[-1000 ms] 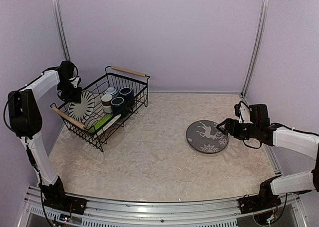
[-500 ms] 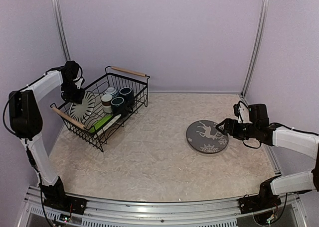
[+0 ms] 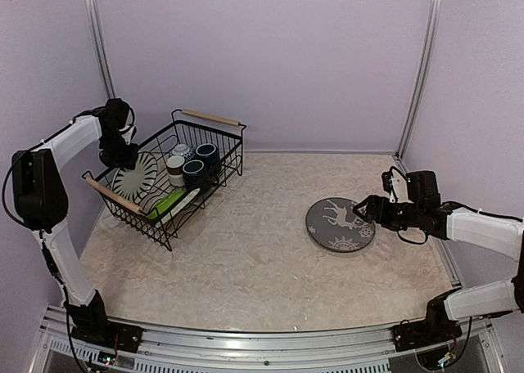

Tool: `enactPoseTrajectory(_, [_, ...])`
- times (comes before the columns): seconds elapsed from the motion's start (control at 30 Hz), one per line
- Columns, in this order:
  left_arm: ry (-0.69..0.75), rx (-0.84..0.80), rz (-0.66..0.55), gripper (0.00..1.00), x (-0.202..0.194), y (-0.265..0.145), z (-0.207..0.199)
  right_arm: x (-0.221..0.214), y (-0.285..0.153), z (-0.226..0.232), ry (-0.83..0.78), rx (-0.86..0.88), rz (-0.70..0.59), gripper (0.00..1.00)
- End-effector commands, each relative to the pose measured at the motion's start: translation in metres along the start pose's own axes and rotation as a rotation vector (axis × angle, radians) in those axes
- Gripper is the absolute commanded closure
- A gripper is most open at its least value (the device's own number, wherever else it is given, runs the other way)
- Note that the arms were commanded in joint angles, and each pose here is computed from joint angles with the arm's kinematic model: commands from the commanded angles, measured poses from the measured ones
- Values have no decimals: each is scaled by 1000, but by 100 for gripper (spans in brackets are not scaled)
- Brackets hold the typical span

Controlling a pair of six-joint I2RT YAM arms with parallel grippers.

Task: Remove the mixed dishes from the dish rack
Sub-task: Grab the plate from the dish rack.

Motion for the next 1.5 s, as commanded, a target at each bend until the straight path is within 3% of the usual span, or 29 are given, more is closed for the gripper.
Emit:
enactPoseTrajectory(0.0, [-29,2,-66,59,8,-21,4,5,1,5,-8,6,-13,14])
enactPoseTrajectory(0.2, [-22,-16,-63,77,7,-22,2,5,2,6,-6,11,-13,14])
enactPoseTrajectory(0.6, [7,-15,-60,100,7,-23,-2,5,3,7,-7,12,-10,14])
enactPoseTrajectory(1.13, [92,72,-173,100,8,-49,2,9,6,10,-13,15,-6,15])
enactPoseTrajectory(1.47, [48,130,-243,100,12,-64,13,10,9,12,-15,17,-2,14])
Point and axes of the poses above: each gripper's point midway between its finger pads, its own y axis out along the fingers, its own z axis along the line the jaws close on, x = y × z, the point moved 5 cm from there along -y, back along the fingers, and after that the axes turned 1 degree about y, right-handed, at the moved point
